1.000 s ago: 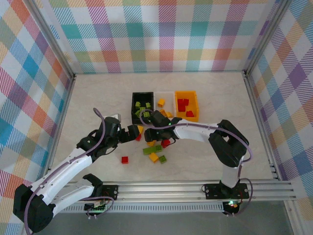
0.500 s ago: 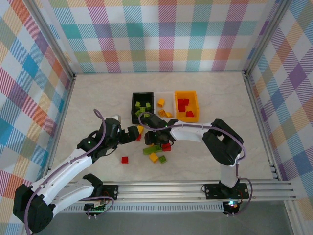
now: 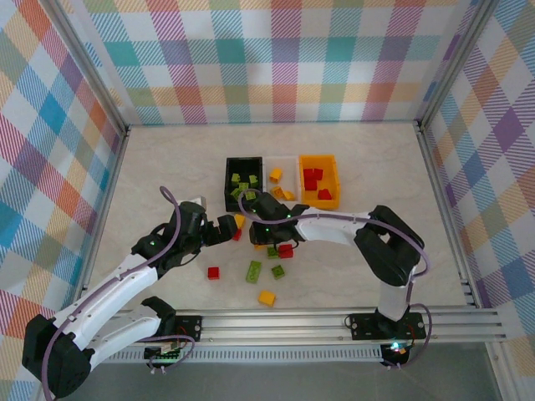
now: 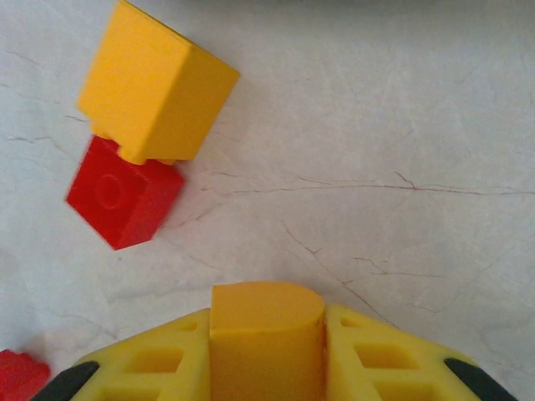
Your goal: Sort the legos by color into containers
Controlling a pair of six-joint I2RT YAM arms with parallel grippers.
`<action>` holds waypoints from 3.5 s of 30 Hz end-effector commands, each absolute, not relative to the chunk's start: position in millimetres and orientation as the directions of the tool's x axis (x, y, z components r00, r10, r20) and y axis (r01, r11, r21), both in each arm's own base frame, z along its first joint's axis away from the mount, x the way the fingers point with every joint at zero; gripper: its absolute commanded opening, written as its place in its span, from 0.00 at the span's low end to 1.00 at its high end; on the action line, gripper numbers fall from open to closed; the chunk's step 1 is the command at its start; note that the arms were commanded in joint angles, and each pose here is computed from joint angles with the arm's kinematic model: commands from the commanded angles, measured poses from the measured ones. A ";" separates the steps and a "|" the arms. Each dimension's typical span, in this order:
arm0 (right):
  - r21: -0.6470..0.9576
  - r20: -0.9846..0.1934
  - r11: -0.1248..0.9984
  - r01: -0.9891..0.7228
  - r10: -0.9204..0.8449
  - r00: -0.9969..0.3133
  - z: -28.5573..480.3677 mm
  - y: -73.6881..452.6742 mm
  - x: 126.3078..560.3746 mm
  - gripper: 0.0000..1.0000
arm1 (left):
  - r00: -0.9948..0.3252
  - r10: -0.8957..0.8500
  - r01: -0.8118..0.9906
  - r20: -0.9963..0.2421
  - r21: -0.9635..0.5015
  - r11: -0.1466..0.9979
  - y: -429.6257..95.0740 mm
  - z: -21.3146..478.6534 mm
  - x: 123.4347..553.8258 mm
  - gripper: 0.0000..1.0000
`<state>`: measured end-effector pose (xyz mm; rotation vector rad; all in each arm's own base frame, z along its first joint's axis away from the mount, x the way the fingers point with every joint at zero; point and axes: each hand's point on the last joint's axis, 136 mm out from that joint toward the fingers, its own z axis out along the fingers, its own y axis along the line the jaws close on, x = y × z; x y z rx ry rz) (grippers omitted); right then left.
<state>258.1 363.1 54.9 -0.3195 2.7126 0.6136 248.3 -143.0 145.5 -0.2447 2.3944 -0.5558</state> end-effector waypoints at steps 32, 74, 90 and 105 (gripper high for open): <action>0.257 -0.612 0.932 -0.258 -0.050 -0.790 165.6 301.1 446.9 0.64 | -0.891 -0.114 0.113 -0.440 -0.458 0.882 -178.7 132.0 219.2 1.00; 0.339 -0.582 0.925 -0.172 0.063 -0.810 135.6 227.1 362.0 0.66 | -0.845 0.357 0.433 -0.397 -0.117 0.894 -277.3 81.9 140.2 0.40; 0.400 -0.544 0.903 -0.159 0.095 -0.833 119.8 218.5 307.8 0.65 | -0.831 -0.058 0.180 -0.554 -0.367 0.913 -279.8 155.9 352.4 0.38; 0.393 -0.514 0.904 -0.169 0.063 -0.856 105.5 216.0 290.2 0.67 | -0.854 -0.041 0.140 -0.519 -0.305 0.942 -308.2 126.3 416.0 0.65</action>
